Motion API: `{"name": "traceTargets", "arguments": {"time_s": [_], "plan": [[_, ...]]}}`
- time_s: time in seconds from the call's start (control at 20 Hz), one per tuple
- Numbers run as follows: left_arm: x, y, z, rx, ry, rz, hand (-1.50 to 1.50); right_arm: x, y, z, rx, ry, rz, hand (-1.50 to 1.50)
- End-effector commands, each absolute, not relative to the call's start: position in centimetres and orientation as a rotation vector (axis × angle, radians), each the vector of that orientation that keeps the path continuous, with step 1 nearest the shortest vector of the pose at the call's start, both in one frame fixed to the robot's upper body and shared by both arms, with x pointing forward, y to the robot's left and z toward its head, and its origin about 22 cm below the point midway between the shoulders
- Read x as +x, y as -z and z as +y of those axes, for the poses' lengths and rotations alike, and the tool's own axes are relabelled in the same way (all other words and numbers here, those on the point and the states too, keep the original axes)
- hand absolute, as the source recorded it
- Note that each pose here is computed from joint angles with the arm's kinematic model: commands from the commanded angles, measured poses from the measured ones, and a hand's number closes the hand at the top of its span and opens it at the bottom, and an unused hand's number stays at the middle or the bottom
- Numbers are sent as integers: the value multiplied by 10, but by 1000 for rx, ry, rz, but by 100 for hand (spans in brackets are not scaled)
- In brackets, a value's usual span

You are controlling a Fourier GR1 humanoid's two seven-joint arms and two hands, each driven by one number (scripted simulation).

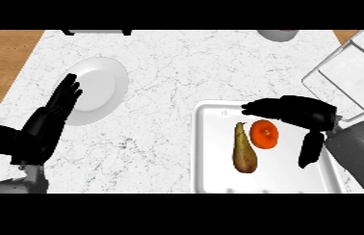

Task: Pick the squash from the tray and place it in the tiered shelf

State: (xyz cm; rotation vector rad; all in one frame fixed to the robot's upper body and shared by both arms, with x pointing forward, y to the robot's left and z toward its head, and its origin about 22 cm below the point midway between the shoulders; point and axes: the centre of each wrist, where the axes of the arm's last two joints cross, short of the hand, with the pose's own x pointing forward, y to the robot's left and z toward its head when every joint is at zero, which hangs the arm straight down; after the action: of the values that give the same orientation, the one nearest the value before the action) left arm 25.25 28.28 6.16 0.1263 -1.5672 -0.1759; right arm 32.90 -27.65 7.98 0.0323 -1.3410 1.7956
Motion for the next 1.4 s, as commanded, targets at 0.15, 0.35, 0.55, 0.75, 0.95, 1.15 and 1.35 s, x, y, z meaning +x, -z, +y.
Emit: {"name": "traceTargets", "arguments": {"time_s": [0.15, 0.35, 0.55, 0.75, 0.95, 1.15, 1.35], "plan": [[262, -58, 280, 136, 176, -1557, 0, 320, -63, -275, 10, -1878, -1215, -150], [254, -54, 282, 129, 186, -1562, 0, 322, -63, -259, -144, -1906, -1284, -150], [264, -48, 283, 138, 174, -1573, 0, 336, -66, -264, -228, -1948, -1204, -150], [250, -73, 265, 120, 162, -1578, 0, 333, -68, -262, -234, -1948, -1157, -150], [261, -71, 279, 126, 182, -1576, 0, 342, -47, -263, -215, -1964, -1103, -150], [242, -59, 270, 116, 181, -1581, 0, 348, -42, -275, -223, -1989, -1081, -150], [250, -49, 275, 131, 171, -1559, 0, 343, -41, -272, -205, -1975, -1072, -150]]}}
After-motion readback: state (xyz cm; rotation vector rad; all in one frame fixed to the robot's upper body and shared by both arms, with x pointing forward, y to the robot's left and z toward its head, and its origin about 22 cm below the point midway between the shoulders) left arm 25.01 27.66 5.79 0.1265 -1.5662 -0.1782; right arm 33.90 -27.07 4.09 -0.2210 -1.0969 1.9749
